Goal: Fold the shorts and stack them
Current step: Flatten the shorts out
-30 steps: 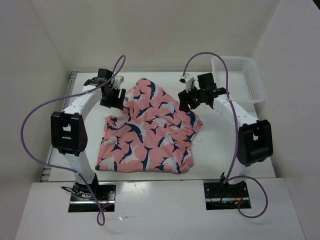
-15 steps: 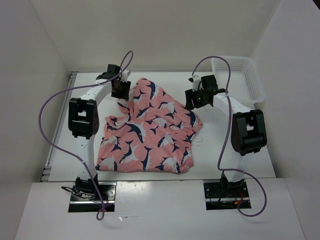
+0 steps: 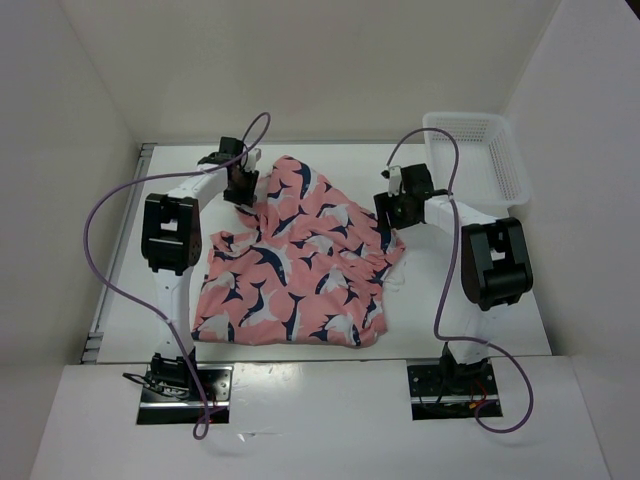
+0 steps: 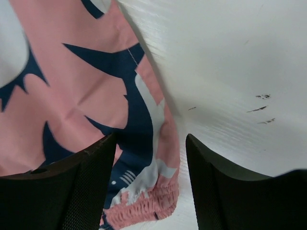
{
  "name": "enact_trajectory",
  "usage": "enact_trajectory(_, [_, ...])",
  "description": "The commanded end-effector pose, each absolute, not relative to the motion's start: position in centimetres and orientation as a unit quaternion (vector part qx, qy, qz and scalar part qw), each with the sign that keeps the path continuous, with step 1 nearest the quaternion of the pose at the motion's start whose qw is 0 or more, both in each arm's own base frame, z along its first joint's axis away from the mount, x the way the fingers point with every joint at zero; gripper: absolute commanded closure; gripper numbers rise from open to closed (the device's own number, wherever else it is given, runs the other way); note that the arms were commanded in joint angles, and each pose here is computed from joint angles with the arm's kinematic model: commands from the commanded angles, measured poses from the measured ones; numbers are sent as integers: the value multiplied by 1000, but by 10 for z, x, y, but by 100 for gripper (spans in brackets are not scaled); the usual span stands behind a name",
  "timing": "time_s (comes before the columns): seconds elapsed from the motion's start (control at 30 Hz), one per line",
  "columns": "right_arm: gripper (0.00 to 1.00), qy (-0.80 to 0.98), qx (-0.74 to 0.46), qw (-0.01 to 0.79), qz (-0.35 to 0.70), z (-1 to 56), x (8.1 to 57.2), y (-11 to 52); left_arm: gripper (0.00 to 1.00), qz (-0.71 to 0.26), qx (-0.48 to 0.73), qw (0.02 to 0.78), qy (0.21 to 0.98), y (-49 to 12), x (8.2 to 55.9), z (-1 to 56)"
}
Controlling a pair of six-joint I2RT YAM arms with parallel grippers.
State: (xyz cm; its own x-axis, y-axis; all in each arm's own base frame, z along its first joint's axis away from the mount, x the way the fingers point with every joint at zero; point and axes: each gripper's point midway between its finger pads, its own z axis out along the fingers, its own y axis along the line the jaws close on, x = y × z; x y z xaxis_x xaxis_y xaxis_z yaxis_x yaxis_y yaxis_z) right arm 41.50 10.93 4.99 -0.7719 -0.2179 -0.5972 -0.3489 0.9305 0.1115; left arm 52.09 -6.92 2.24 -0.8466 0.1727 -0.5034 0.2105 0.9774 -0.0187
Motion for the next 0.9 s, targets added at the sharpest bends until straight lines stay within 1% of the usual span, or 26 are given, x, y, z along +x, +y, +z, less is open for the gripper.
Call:
enact_trajectory(0.0, [35, 940, -142, 298, 88, 27, 419, 103, 59, -32, 100, 226, 969, -67, 503, -1])
enact_trajectory(0.03, [36, 938, -147, 303, 87, 28, 421, 103, 65, -32, 100, 226, 969, -67, 503, -1])
enact_trajectory(0.1, [45, 937, -155, 301, 82, 23, 421, 105, 82, -26, 99, 230, 968, -65, 506, -1])
enact_trajectory(0.13, [49, 937, -158, 302, 76, 20, 423, 104, 93, -26, 99, 226, 969, -64, 503, -4])
enact_trajectory(0.17, [60, 938, -157, 302, 72, 20, 423, 102, 97, -22, 98, 230, 968, -63, 505, -3])
enact_trajectory(0.2, [65, 938, -156, 302, 67, 20, 424, 100, 100, -22, 98, 229, 968, -63, 503, -2])
enact_trajectory(0.27, [74, 937, -156, 307, 67, 21, 426, 101, 100, -26, 99, 233, 967, -64, 504, 2])
enact_trajectory(0.3, [82, 937, -156, 307, 67, 21, 426, 101, 100, -31, 100, 237, 966, -66, 504, 7])
enact_trajectory(0.33, [86, 937, -156, 307, 67, 21, 426, 101, 100, -31, 100, 228, 968, -65, 499, 3])
enact_trajectory(0.37, [90, 937, -156, 307, 67, 21, 426, 101, 100, -31, 100, 232, 967, -65, 498, 11])
enact_trajectory(0.4, [96, 935, -156, 312, 68, 25, 430, 102, 100, -30, 96, 249, 963, -61, 502, 28])
enact_trajectory(0.43, [98, 934, -159, 313, 62, 25, 431, 100, 100, -28, 88, 253, 963, -53, 501, 34])
enact_trajectory(0.47, [100, 931, -159, 322, 62, 29, 436, 101, 100, -26, 82, 257, 963, -47, 499, 40])
enact_trajectory(0.5, [100, 932, -156, 322, 53, 29, 436, 97, 100, -28, 73, 269, 960, -37, 499, 57])
enact_trajectory(0.67, [100, 928, -164, 333, 25, 32, 443, 89, 100, -26, 48, 273, 960, -11, 481, 85])
enact_trajectory(0.87, [100, 920, -175, 347, 41, 41, 456, 98, 97, -21, 36, 232, 972, -1, 444, 65])
